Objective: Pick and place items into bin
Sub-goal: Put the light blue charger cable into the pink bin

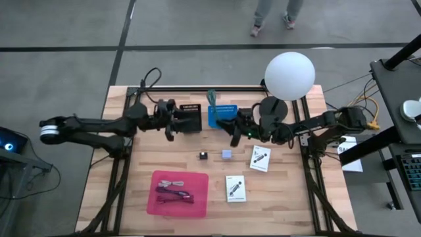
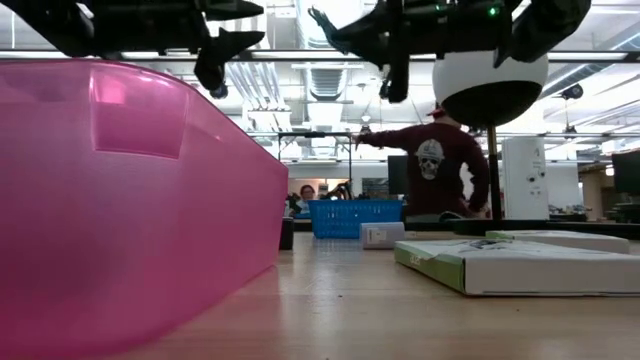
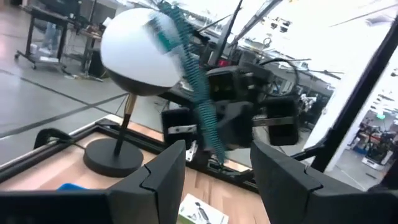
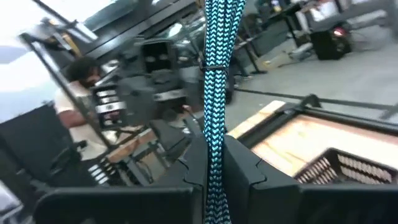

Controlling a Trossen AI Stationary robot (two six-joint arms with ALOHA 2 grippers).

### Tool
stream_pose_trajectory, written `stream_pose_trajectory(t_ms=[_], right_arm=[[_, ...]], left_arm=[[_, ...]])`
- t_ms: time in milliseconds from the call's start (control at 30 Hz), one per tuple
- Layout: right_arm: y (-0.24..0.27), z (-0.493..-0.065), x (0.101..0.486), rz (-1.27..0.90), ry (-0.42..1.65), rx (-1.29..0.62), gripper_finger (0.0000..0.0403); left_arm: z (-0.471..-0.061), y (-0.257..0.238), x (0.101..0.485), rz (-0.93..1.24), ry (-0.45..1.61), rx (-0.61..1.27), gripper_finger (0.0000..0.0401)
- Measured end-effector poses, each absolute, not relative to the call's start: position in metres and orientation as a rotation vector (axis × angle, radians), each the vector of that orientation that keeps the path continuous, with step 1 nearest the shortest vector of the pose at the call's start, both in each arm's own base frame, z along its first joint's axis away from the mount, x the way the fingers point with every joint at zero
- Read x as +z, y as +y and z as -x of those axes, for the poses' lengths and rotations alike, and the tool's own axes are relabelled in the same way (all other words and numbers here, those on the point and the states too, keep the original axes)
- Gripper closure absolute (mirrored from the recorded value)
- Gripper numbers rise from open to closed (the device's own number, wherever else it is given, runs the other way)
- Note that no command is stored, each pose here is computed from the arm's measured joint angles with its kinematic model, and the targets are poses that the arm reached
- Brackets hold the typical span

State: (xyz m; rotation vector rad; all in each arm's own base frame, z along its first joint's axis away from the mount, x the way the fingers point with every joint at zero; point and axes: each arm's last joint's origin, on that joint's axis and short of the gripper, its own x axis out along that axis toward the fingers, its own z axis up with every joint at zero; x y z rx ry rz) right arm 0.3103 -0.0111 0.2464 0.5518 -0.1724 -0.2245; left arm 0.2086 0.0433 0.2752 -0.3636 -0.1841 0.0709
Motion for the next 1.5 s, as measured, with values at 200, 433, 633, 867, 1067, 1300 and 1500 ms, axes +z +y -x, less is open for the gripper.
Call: stream_pose_trajectory(t_ms=[200,433,633,867,1067,1300,1500], right_arm=[[-0.007,-0.318,0.266,-0.451,-0.184,-0.121,0.0386],[-0.007,-0.326,0.265,-0.436,-0.031,-0.155,0.0386],[-0.007,-0.327,0.266,-0.431,-0.009,-0.146,0.0386],[-0.006,-0.327,0.264,-0.434,0.014,-0.129,0.0386],[-0.006,-0.327,0.261,-0.433,0.047,-0.126,0.0386],[-0.006,-0.327,0.261,-0.433,0.047,-0.126,0.0386],[-0.006,-0.327,0.261,-0.433,0.045,-0.125,0.0386]], left_arm=[[-0.218,0.053,0.273,0.474,-0.258,0.076,0.0235],[-0.232,0.055,0.276,0.493,-0.432,-0.060,0.0235],[-0.246,0.058,0.269,0.554,-0.428,-0.093,0.0235],[-0.259,0.062,0.269,0.566,-0.421,-0.092,0.0235],[-0.271,0.065,0.277,0.536,-0.438,-0.092,0.0235],[-0.280,0.067,0.278,0.510,-0.436,-0.086,0.0249],[-0.281,0.067,0.278,0.511,-0.435,-0.086,0.0319]])
